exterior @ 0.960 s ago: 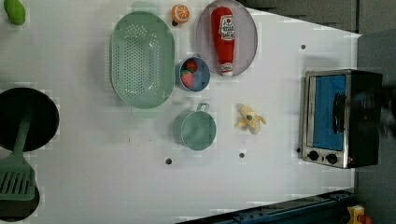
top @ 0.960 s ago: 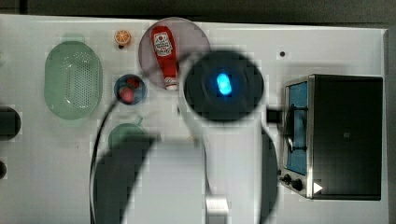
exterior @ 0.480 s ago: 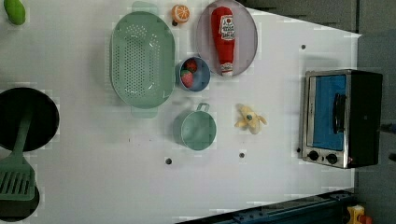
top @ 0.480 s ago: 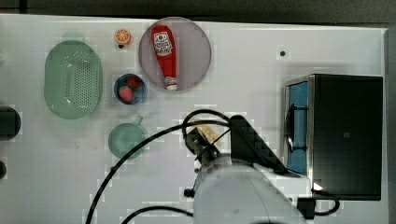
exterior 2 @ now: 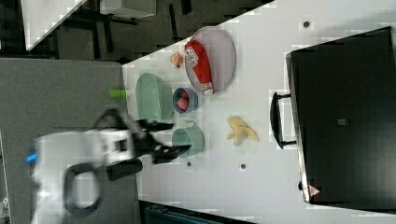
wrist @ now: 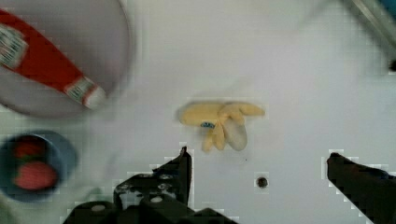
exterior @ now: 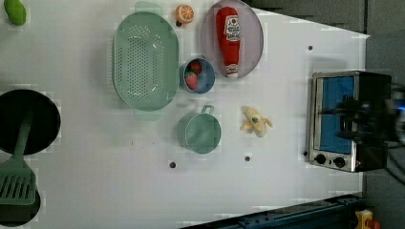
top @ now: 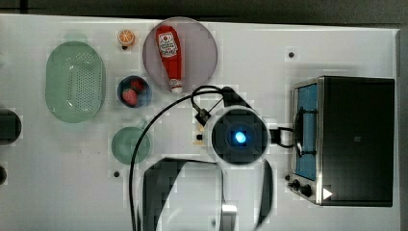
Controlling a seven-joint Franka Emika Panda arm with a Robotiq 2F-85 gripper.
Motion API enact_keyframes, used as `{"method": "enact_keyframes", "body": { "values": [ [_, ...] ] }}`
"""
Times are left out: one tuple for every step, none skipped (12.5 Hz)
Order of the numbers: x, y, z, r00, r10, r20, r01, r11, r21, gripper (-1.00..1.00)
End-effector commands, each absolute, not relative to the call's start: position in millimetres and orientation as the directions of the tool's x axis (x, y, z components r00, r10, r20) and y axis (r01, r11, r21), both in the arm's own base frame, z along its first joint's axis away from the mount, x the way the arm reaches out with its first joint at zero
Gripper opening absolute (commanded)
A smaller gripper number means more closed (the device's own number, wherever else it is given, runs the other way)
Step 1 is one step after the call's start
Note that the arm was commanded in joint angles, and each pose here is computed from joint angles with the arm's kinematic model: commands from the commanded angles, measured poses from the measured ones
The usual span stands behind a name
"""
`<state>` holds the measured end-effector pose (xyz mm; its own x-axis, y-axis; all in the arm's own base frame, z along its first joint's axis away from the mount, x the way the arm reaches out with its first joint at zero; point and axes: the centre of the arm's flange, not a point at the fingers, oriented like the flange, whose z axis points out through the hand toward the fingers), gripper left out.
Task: Pick Banana and place it in mug.
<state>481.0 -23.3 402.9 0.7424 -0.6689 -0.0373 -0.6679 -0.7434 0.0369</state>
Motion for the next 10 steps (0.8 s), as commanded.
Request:
{"method": "enact_keyframes", "body": {
  "values": [
    [478.9, -20.5, 338.3, 0.856, -0.516, -0.025, -0.515, -0.856, 0.035, 1.0],
    [480.4, -20.2, 313.6, 0.875, -0.484, -0.027, -0.483, -0.875, 0.037, 1.0],
    [480.0, -20.1, 289.3, 0.884, -0.466, -0.032, -0.465, -0.884, 0.04, 1.0],
    [479.7, -19.7, 263.3, 0.885, -0.464, -0.029, -0.463, -0.885, 0.041, 1.0],
    [480.2, -19.5, 245.0, 0.886, -0.463, -0.02, -0.462, -0.886, 0.039, 1.0],
    [479.1, -19.2, 225.5, 0.887, -0.461, -0.021, -0.46, -0.887, 0.041, 1.0],
    [478.0, -16.2, 208.3, 0.89, -0.455, -0.026, -0.454, -0.89, 0.044, 1.0],
    [476.2, -12.2, 193.6, 0.893, -0.447, -0.042, -0.445, -0.894, 0.051, 1.0],
    [473.5, -10.7, 179.9, 0.894, -0.444, -0.057, -0.441, -0.896, 0.059, 1.0],
    [474.4, -8.1, 170.8, 0.897, -0.439, -0.051, -0.436, -0.898, 0.055, 1.0]
  ]
}}
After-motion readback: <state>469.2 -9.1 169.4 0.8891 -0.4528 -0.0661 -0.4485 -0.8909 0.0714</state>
